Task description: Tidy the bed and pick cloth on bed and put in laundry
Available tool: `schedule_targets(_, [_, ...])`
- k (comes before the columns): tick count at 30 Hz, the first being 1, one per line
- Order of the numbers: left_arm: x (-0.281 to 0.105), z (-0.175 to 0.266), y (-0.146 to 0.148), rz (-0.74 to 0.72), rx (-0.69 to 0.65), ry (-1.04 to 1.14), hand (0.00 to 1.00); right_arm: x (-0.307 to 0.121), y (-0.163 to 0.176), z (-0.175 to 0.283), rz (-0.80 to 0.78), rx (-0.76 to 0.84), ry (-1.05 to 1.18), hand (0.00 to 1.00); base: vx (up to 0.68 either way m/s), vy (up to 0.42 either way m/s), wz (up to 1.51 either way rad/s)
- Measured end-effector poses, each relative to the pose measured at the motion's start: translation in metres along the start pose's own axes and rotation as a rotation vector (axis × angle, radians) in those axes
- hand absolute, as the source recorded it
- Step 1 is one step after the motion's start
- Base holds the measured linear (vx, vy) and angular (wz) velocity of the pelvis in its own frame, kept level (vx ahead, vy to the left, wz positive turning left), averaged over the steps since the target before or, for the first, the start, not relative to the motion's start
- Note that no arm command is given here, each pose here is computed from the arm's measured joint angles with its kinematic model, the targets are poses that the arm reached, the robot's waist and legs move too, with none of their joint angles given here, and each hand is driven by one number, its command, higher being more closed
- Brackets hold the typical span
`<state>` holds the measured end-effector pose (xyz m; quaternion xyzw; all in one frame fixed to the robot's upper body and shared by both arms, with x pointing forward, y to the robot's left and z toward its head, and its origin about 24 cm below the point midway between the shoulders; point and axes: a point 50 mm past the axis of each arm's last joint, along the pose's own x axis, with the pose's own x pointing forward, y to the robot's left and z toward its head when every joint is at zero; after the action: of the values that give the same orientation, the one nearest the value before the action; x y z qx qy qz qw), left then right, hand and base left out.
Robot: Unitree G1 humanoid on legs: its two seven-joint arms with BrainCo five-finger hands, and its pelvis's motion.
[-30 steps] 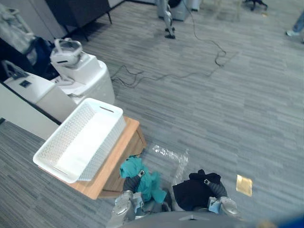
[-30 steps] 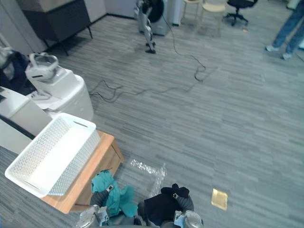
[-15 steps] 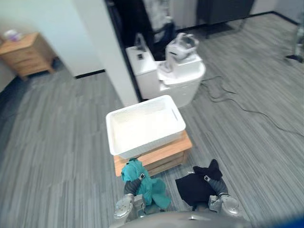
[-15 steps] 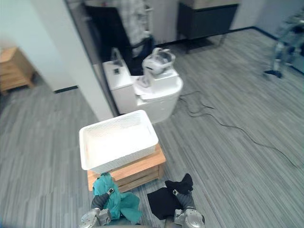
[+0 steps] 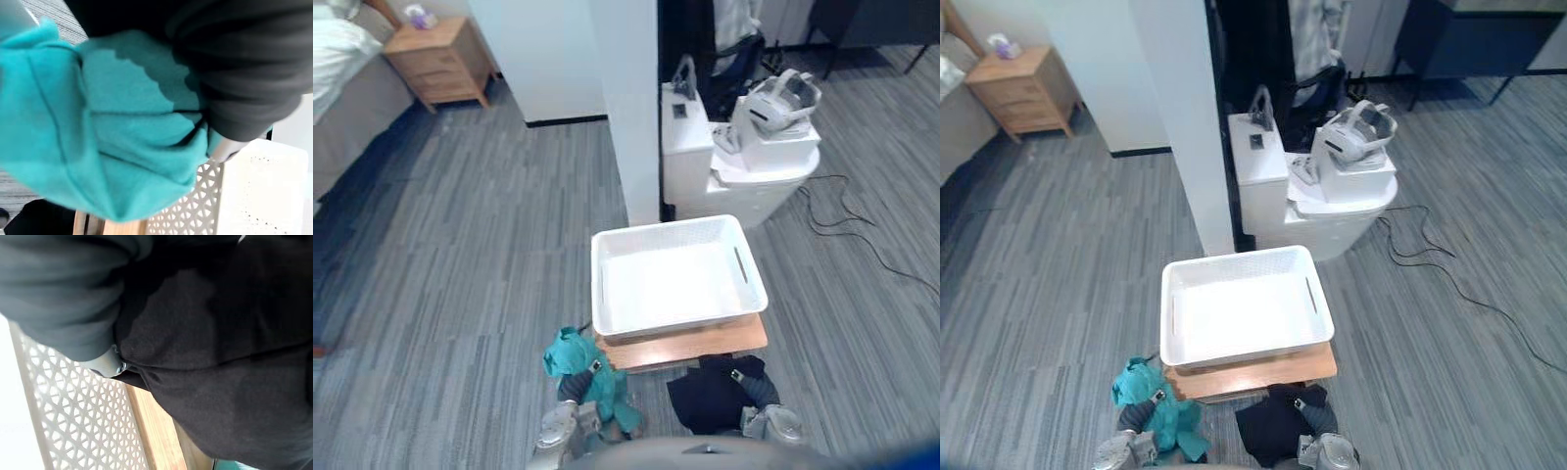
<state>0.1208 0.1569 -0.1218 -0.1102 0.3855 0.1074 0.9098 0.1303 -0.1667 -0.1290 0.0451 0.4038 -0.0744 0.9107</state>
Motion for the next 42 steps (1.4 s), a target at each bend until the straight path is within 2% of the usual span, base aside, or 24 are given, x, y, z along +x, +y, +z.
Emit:
schedule_targets(4, [0.004,-0.006,-0.006,-0.028,0.081,0.031,1.00,0.006,0.002,0.004,0.015,-0.031,0.004,1.00,0.03,0.053,-0.21])
schedule_targets(10, [0.009,0.001,0.015,0.013,0.164,0.025,1.00,0.005,0.023,0.005,0.077,-0.023,-0.015,1.00,-0.01,0.024,-0.16])
schedule_targets(18, [0.013,-0.001,0.010,-0.003,0.206,0.048,1.00,0.004,0.016,0.001,0.043,0.007,-0.015,1.00,-0.02,-0.065,-0.08])
schedule_targets(20, [0.012,-0.001,0.009,-0.010,0.210,0.049,1.00,0.001,0.014,0.014,0.031,0.025,-0.079,1.00,-0.09,-0.083,-0.44])
schedule_targets(25, [0.011,-0.005,0.001,-0.034,0.219,0.059,1.00,-0.010,-0.007,0.068,-0.047,0.049,-0.325,1.00,-0.11,-0.049,-0.24])
schedule_targets(30, [0.004,-0.002,-0.006,-0.064,0.206,0.021,1.00,-0.043,-0.051,0.162,-0.204,-0.002,-0.717,1.00,-0.08,-0.012,-0.20])
schedule_targets(32, [0.003,-0.004,-0.006,-0.065,0.200,0.026,1.00,-0.051,-0.054,0.190,-0.208,-0.037,-0.824,1.00,-0.01,-0.002,-0.13])
schedule_targets(37, [0.002,-0.006,-0.008,-0.070,0.198,0.033,1.00,-0.058,-0.040,0.233,-0.155,-0.073,-0.970,1.00,0.01,-0.012,0.05])
schedule_targets(40, [0.002,-0.006,-0.009,-0.071,0.197,0.031,1.00,-0.064,-0.018,0.267,-0.086,-0.110,-1.075,1.00,-0.01,-0.008,0.09])
schedule_targets(41, [0.002,-0.005,-0.009,-0.072,0.195,0.026,1.00,-0.073,-0.003,0.297,-0.041,-0.162,-1.164,1.00,-0.03,-0.006,0.09])
schedule_targets(42, [0.002,-0.005,-0.009,-0.072,0.195,0.026,1.00,-0.076,0.001,0.306,-0.028,-0.177,-1.191,1.00,-0.05,-0.005,0.21])
